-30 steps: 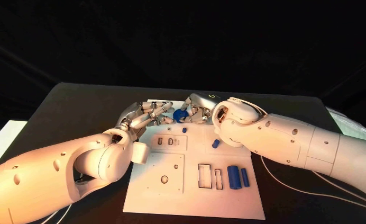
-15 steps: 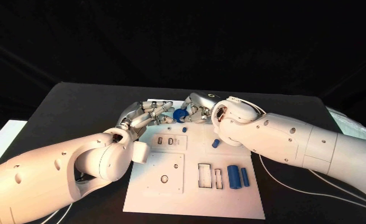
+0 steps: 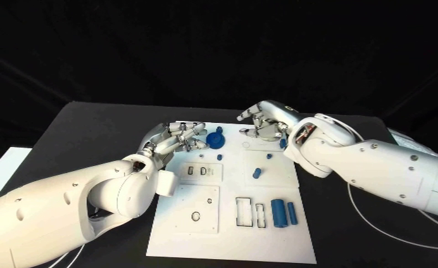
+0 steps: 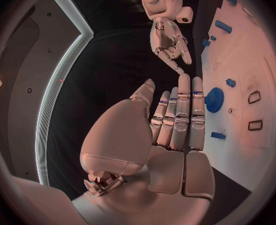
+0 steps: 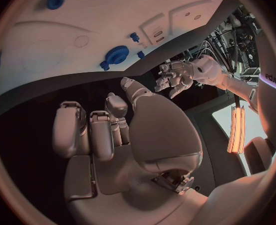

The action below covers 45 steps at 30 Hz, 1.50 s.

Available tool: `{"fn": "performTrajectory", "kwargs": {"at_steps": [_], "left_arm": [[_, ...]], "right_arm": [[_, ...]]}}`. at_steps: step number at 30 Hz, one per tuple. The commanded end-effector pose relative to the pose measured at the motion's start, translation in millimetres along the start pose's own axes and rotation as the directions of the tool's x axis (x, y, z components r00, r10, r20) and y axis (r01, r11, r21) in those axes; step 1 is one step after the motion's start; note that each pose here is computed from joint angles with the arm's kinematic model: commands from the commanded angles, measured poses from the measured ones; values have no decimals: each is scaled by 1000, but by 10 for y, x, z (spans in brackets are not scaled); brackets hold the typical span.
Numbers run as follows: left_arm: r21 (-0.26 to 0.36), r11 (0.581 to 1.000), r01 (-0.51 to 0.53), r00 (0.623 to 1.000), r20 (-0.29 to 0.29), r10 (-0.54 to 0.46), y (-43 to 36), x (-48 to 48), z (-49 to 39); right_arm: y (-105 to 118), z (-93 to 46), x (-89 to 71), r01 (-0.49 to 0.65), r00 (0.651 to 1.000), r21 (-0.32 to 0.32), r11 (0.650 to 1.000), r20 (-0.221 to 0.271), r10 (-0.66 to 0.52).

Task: Assemble the parts on the task board

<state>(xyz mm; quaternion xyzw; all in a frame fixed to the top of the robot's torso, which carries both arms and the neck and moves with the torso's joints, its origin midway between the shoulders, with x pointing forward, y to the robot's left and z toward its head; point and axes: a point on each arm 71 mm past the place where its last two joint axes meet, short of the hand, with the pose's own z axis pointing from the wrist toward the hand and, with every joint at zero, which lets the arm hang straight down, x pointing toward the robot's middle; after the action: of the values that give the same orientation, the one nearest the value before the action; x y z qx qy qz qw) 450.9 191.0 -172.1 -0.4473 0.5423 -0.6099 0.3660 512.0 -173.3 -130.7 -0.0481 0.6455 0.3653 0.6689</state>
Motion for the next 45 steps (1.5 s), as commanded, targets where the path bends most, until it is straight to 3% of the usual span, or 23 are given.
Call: {"fn": "performTrajectory", "kwargs": {"at_steps": [1,10,20,31,45], "left_arm": [[24,1000,3,1000,-26,-2,-24,2,1],[27,1000,2,1000,-28,-1,-18,-21,4],[25,1000,2,1000,-26,-1,0,-25,16],[22,1000,2,1000,-25,-1,15,-28,24],[20,1000,2,1000,-26,-2,19,-19,28]], "right_arm": [[-83,-141,-129,-111,993,-59,992,25,113],[-686,-494,-306,-121,993,49,991,18,121],[-1049,-622,-260,-112,994,150,982,-1,113],[-1189,-597,-64,-71,996,216,974,-40,81],[-1147,-533,134,-57,992,207,977,-96,78]]}}
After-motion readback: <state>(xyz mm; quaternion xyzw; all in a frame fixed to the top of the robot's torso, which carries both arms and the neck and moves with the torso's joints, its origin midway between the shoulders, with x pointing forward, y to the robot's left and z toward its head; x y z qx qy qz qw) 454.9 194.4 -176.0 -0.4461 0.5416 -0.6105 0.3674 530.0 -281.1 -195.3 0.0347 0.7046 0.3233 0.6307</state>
